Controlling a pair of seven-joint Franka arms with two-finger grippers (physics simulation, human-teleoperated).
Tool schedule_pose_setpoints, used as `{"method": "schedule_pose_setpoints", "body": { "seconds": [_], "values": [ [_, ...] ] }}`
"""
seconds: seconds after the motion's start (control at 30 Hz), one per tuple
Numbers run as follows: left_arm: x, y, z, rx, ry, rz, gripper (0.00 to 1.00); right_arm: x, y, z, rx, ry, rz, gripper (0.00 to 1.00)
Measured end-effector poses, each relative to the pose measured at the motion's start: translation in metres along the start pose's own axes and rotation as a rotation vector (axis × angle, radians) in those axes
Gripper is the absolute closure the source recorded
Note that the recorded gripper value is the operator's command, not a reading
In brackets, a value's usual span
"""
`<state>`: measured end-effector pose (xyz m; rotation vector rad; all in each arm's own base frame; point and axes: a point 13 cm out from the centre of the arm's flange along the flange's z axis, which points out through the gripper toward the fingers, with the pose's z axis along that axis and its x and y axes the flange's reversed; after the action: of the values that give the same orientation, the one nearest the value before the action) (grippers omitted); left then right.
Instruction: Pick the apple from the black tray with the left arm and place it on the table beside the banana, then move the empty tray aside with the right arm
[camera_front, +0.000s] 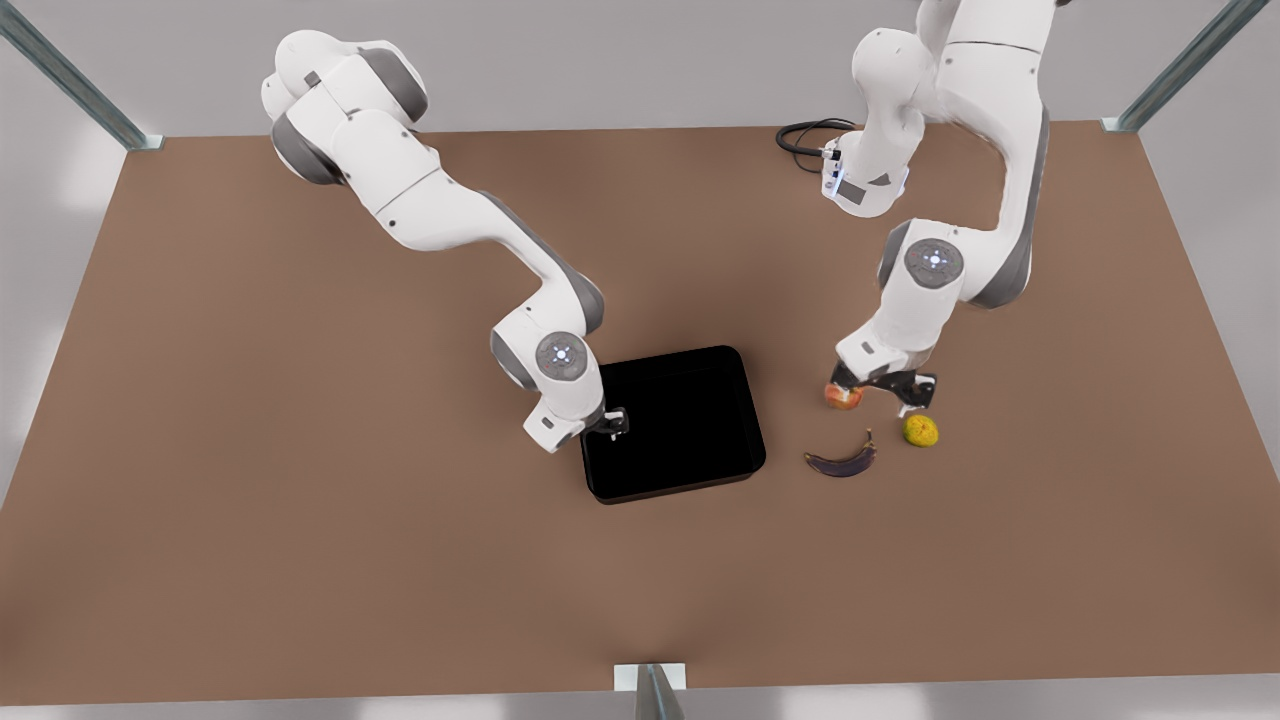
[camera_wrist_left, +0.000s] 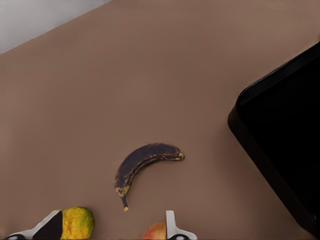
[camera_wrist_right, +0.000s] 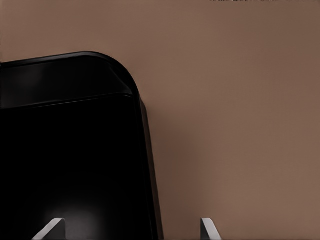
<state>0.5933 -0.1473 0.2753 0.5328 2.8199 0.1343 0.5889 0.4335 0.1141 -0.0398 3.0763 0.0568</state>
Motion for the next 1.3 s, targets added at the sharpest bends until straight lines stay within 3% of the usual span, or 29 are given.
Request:
{"method": "schedule_pose_setpoints", "body": {
  "seconds": [0.07, 0.17, 0.4, 0.73, 0.9, 1.03, 1.17, 1.3],
  "values": [
    [-0.072, 0.03, -0.123, 0.017, -0.112, -0.072, 0.0, 0.001, -0.002, 0.007, -0.005, -0.002, -0.016, 0.02],
    [-0.077, 0.046, -0.224, 0.096, -0.113, -0.127, 0.0, 0.005, -0.002, 0.021, -0.016, -0.005, -0.042, 0.09],
    [-0.022, 0.074, -0.195, 0.201, 0.118, -0.23, 0.0, -0.006, -0.004, 0.023, -0.041, -0.032, -0.074, 0.45],
    [0.048, 0.152, -0.148, 0.182, 0.218, -0.35, 0.0, -0.009, -0.003, 0.02, -0.051, -0.042, -0.116, 0.79],
    [0.042, 0.163, -0.146, 0.173, 0.19, -0.356, 0.0, -0.011, -0.002, 0.012, -0.058, -0.049, -0.133, 0.81],
    [-0.01, 0.145, -0.135, 0.183, 0.153, -0.296, 0.0, -0.015, 0.0, -0.01, -0.06, -0.059, -0.151, 0.82],
    [-0.039, 0.06, -0.13, 0.202, 0.158, -0.148, 0.0, -0.02, -0.007, -0.052, -0.056, -0.056, -0.156, 0.83],
    [-0.037, 0.071, -0.126, 0.185, 0.161, -0.157, 0.0, -0.028, -0.041, -0.113, -0.06, -0.021, -0.117, 0.83]
  ]
}}
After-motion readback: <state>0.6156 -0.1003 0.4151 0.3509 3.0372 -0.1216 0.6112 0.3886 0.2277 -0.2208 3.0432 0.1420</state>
